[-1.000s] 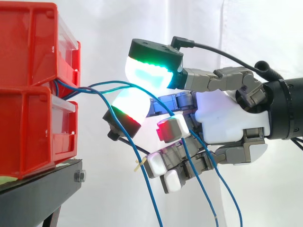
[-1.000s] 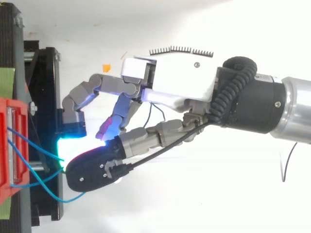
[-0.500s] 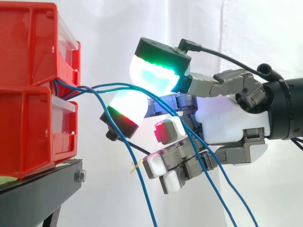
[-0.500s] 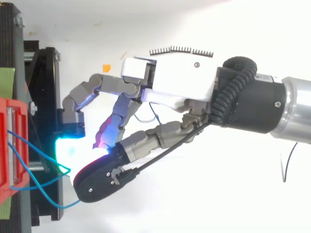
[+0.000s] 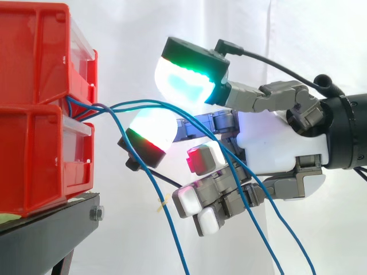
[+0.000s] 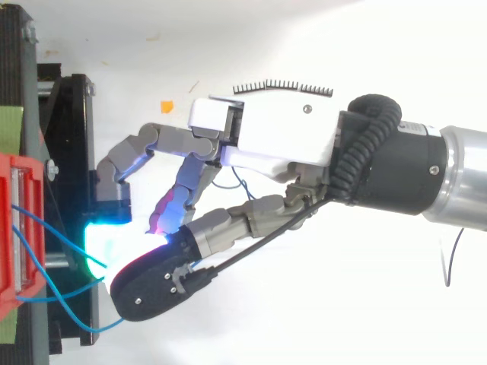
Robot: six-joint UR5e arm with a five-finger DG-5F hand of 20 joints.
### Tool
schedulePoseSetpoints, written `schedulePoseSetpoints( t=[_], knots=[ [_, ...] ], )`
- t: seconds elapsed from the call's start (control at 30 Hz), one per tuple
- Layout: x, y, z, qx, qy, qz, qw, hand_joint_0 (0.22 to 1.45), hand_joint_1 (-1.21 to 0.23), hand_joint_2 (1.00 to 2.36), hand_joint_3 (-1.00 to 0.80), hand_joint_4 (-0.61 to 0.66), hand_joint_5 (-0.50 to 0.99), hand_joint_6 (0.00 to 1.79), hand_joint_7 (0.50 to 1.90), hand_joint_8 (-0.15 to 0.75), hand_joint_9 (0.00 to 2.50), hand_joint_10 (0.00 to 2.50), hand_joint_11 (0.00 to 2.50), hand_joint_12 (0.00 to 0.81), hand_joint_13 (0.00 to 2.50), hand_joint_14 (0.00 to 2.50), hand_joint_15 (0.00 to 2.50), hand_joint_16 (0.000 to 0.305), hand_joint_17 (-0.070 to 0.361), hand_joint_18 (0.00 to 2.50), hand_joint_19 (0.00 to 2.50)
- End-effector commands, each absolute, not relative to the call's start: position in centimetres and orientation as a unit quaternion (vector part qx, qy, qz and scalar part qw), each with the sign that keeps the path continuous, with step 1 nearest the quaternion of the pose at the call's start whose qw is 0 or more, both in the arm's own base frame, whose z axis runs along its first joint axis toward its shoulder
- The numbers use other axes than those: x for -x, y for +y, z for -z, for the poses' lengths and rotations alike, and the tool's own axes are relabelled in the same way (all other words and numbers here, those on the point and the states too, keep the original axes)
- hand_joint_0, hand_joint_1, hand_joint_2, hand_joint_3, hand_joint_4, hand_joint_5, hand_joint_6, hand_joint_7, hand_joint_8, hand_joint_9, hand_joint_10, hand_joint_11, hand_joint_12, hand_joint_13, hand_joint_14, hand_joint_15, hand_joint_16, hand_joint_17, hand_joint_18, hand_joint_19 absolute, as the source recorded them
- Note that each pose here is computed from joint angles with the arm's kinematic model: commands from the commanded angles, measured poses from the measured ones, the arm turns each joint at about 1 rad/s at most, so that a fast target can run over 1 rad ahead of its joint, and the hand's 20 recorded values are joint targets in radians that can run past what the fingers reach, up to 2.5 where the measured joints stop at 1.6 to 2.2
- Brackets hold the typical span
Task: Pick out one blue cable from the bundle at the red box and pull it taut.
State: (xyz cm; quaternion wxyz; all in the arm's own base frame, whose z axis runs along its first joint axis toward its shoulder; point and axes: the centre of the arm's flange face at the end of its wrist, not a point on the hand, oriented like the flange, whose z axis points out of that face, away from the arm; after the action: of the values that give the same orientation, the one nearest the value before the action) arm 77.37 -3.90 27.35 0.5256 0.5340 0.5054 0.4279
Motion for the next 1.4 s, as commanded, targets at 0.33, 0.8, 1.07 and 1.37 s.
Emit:
schedulePoseSetpoints(
  t=[0.33, 0.8, 1.07, 1.37],
  knots=[
    [-77.36, -3.60, -27.36, -0.537, 0.503, -0.425, 0.528, 0.44, -0.84, 1.00, -0.50, 0.06, -0.15, 0.87, 0.84, 0.275, 1.26, 0.02, 0.71, 0.378, 0.99, 0.02, 0.58, 0.060, 0.136, 0.81, 0.64],
    [-77.37, -3.61, -27.37, -0.537, 0.502, -0.426, 0.528, 0.59, -0.70, 1.01, -0.29, 0.00, -0.16, 0.88, 0.88, 0.245, 1.27, 0.02, 0.72, 0.341, 0.99, 0.02, 0.60, 0.052, 0.116, 0.75, 0.71],
    [-77.35, -3.73, -27.36, -0.538, 0.502, -0.425, 0.528, 0.58, -0.58, 1.02, -0.22, 0.01, -0.13, 0.85, 0.91, 0.269, 1.30, 0.03, 0.69, 0.365, 1.01, 0.02, 0.59, 0.056, 0.127, 0.77, 0.71],
    [-77.35, -3.73, -27.36, -0.538, 0.501, -0.425, 0.528, 0.58, -0.54, 1.02, -0.20, 0.02, -0.12, 0.84, 0.91, 0.277, 1.33, 0.03, 0.69, 0.369, 1.01, 0.02, 0.59, 0.056, 0.127, 0.78, 0.71]
  ],
)
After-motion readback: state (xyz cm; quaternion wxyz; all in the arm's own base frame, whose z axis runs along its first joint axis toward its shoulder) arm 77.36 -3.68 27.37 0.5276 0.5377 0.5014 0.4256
